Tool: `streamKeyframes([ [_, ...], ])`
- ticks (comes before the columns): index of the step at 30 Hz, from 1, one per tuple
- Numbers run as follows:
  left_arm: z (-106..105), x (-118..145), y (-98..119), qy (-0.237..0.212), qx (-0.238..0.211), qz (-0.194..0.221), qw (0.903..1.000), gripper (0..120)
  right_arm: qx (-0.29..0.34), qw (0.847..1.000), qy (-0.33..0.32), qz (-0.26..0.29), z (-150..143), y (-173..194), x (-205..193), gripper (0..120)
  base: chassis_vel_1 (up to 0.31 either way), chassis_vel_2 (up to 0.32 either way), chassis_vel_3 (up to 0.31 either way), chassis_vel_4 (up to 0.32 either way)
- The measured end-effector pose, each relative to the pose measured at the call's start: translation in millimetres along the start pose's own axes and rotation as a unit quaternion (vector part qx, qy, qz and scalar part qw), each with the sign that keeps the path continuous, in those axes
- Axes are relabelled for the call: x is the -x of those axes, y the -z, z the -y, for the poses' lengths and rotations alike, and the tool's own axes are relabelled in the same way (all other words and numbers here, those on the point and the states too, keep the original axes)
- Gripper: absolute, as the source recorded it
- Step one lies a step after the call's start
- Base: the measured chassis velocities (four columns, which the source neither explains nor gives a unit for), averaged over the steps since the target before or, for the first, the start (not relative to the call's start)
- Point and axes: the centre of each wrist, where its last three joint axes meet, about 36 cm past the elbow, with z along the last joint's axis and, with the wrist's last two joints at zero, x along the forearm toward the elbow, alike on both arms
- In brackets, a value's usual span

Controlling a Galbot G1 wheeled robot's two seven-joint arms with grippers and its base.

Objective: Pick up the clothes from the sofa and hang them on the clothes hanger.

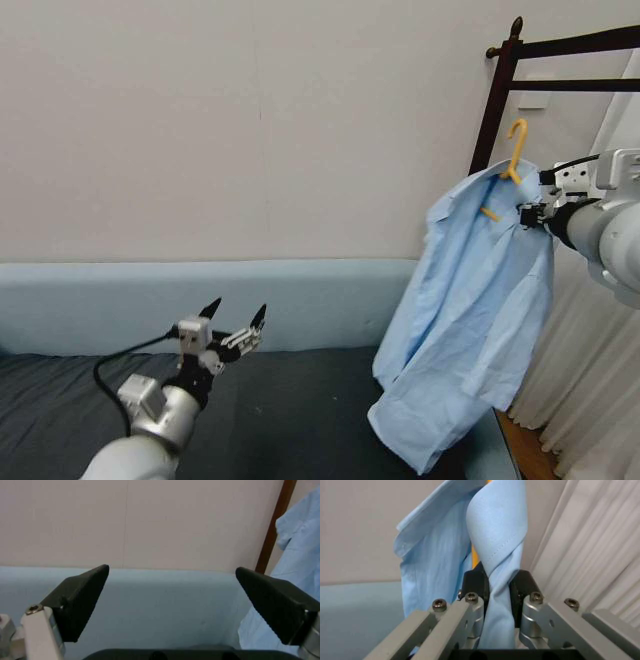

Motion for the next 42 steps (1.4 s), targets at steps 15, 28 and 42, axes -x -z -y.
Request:
streamKeyframes([
  [15, 19.9, -26.7, -27.8, 0.028, -0.018, -0.013, 0.9994, 100, -0.095, 0.988, -0.114, 0.047, -11.4, 13.0, 128.0, 8, 0.000, 0.000, 0.000, 0.000],
  [28, 20.0, -24.4, -27.7, 0.022, -0.013, -0.005, 0.9997, 100, -0.062, 0.992, -0.109, 0.032, 7.4, 75.8, 170.4, 8, 0.000, 0.000, 0.000, 0.000],
  [42, 20.6, -31.7, -19.0, 0.018, 0.012, 0.002, 0.9998, 100, 0.016, 0.994, -0.109, -0.005, 11.7, 108.1, 184.7, 8, 0.000, 0.000, 0.000, 0.000],
])
